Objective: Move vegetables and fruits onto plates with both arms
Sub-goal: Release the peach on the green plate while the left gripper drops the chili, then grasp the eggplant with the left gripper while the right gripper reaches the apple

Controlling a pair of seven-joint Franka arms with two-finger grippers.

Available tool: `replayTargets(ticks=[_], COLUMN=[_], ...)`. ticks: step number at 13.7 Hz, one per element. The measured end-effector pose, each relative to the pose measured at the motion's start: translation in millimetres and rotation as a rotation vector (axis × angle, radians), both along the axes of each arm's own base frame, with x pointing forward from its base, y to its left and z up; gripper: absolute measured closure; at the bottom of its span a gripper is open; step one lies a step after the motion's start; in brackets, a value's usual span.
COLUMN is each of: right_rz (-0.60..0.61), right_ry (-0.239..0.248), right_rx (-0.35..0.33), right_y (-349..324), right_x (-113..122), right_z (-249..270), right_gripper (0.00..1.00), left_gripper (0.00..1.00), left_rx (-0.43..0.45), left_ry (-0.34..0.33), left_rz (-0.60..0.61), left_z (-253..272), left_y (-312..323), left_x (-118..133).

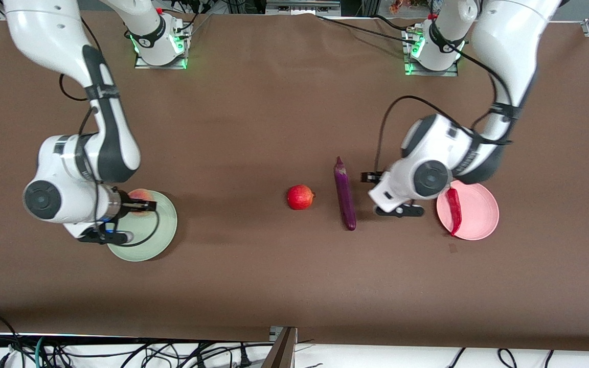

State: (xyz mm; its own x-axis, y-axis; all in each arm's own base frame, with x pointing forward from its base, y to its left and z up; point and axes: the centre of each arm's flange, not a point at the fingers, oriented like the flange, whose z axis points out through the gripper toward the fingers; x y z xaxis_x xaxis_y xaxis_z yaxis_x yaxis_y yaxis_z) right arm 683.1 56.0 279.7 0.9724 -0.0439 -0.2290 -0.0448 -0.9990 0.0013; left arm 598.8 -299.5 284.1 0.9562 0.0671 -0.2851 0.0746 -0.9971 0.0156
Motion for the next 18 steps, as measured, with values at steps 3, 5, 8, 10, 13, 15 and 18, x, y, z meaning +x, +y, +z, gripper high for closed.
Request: replayTargets(ticks=[3,5,8,10,13,15,18], right_rz=[0.011,0.033,0.058,0.061,0.065,0.086,0.140], right_ry=[0.007,-0.010,-0.044,-0.054,-0.064,-0.078,-0.102], right_rx=[-0.002,0.000,0.005,0.004,0.004,0.009,0.029], right_y=[-18.6,-30.6,-56.6,-60.5,-58.1,-54.0,-17.0], right_x=[2.9,6.3,11.3,12.5,13.8,17.5,25.6], right_z=[-32.7,-47.7,-58.3,-63.0,-68.6,-63.1,-34.4], right_gripper=[0.24,0.24,0.24,0.24,0.19,0.01,0.00], left_gripper=[0.00,0.00,0.00,0.00,0.09,0.32,0.62], left_rx=[-0.094,-0.104,-0.116,-0.127,-0.133,-0.133,-0.125], left_ry=[-0.062,-0.054,-0.052,-0.054,-0.059,-0.060,-0.052], left_rz=[0.099,0.111,0.123,0.126,0.134,0.137,0.141], left_z=[-33.1,-51.3,-79.4,-98.3,-110.8,-110.7,-108.6], left_y=[-35.1,-37.1,-39.0,-43.4,-42.1,-40.5,-35.0], left_x=[1.6,1.4,-0.6,-4.7,-6.0,-5.0,-2.9])
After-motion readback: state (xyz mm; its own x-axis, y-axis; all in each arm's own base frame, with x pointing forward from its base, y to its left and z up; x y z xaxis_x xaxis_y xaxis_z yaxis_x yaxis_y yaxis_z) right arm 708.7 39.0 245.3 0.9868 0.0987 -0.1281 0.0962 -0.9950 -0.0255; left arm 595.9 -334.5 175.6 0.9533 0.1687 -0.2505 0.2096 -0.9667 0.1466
